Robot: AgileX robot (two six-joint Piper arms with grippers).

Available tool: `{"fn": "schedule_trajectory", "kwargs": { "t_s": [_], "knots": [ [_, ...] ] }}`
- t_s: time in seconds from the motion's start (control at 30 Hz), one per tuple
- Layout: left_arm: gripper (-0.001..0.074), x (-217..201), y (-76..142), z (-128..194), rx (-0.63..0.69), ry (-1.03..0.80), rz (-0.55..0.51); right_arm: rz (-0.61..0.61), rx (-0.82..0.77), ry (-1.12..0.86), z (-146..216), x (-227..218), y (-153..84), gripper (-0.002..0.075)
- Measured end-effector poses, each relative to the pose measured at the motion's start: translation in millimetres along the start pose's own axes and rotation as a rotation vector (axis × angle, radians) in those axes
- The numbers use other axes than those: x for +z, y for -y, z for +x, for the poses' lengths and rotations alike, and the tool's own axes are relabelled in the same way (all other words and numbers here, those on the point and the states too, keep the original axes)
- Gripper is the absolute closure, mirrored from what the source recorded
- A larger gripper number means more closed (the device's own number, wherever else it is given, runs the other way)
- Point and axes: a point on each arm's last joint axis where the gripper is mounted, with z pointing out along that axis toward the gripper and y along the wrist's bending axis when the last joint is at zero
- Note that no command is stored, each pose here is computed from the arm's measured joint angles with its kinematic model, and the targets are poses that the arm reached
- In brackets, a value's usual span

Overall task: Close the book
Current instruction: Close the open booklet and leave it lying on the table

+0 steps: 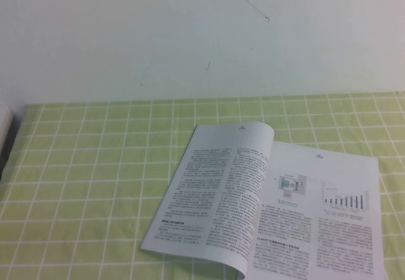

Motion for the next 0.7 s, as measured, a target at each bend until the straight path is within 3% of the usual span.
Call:
{"fn": "schedule_trajectory", "kwargs": {
  "t_s": [0.17, 0.3, 0.5, 0.7],
  "knots": [
    [0.0737, -3.0, 0.4, -23.3, 0.000, 0.259, 0.005, 0.014, 0.018, 0.318, -28.4, -4.5, 1.5, 0.0729],
    [0.0737, -6.0, 0.6, -32.5, 0.000, 0.365, 0.006, 0.009, 0.070, 0.511, -44.5, -11.6, 2.4, 0.0729],
    [0.0737, -7.1, 0.6, -35.4, -0.014, 0.400, 0.010, 0.003, 0.091, 0.699, -58.4, -21.3, 3.0, 0.0729],
    [0.0737, -3.8, 2.6, -31.1, 0.002, 0.306, 0.024, -0.003, 0.079, 0.662, -59.0, -19.4, 2.4, 0.0729]
  ]
}}
